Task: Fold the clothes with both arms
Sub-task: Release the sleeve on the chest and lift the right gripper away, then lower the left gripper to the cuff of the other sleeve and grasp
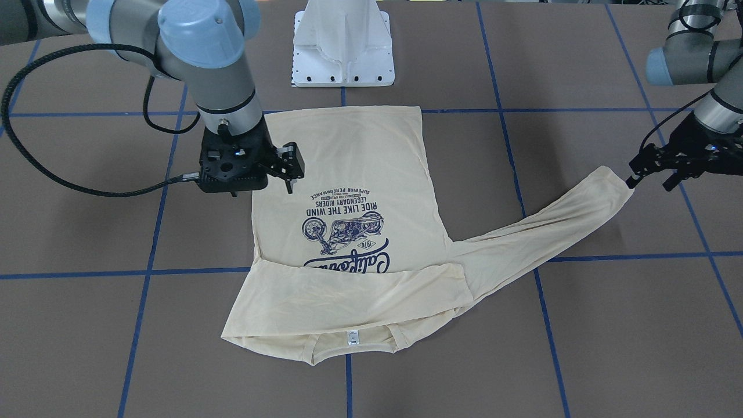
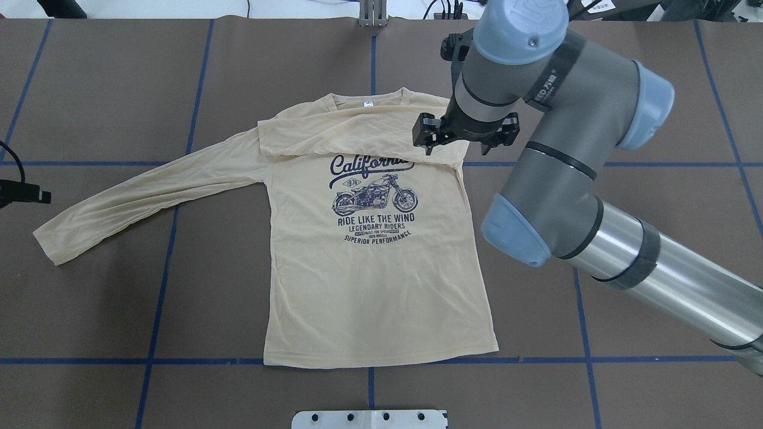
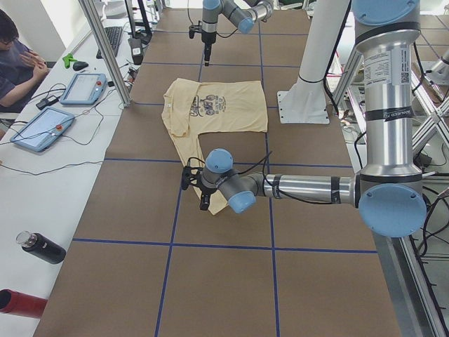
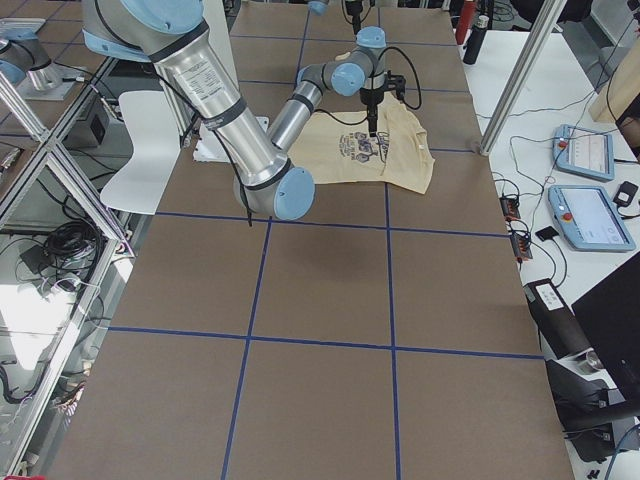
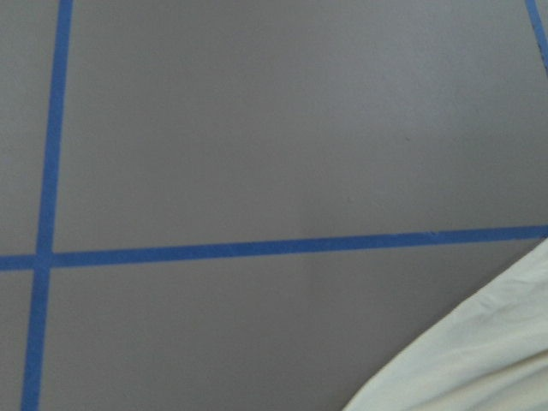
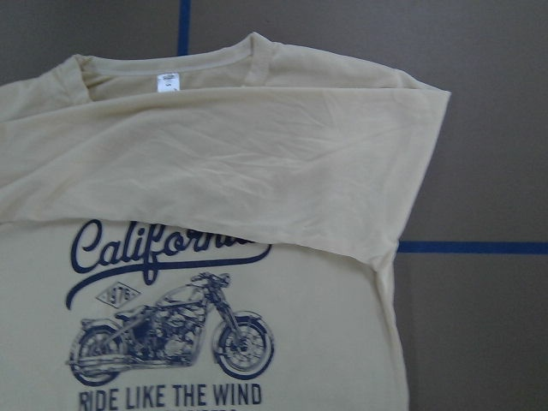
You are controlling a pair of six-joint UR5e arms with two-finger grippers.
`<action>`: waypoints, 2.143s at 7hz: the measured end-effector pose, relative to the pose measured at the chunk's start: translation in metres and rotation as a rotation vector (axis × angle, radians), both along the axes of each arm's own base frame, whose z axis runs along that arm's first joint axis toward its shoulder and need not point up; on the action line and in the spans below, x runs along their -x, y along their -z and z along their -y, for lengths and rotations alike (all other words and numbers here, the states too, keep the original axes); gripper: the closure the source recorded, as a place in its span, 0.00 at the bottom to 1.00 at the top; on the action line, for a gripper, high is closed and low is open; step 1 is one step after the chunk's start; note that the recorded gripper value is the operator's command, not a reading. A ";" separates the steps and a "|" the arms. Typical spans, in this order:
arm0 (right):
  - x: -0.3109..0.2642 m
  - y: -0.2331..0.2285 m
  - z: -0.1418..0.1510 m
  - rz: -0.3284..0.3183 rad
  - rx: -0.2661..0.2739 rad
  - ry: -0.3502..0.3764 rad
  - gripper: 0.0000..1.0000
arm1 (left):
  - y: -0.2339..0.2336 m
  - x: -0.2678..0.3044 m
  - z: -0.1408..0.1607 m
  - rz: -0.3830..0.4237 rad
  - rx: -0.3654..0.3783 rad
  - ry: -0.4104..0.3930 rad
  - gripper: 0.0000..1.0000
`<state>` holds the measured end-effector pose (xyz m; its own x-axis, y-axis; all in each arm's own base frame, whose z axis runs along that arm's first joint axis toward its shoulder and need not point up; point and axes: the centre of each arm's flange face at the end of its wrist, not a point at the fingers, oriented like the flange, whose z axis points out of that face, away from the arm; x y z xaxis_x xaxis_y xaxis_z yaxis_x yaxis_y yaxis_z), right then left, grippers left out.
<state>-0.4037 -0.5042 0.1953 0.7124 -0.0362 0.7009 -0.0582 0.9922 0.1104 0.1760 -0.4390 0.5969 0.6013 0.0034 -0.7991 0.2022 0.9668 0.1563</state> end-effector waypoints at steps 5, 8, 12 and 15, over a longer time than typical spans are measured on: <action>-0.070 -0.064 -0.007 -0.014 0.005 0.111 0.00 | -0.035 -0.031 -0.031 0.075 0.077 0.005 0.01; -0.070 -0.066 -0.007 -0.014 0.006 0.111 0.00 | -0.046 -0.039 -0.034 0.093 0.092 -0.009 0.22; -0.069 -0.067 -0.006 -0.017 0.009 0.110 0.00 | -0.051 -0.041 -0.032 0.111 0.092 0.000 0.55; -0.069 -0.068 -0.006 -0.018 0.010 0.110 0.00 | -0.050 -0.044 -0.032 0.110 0.091 -0.003 1.00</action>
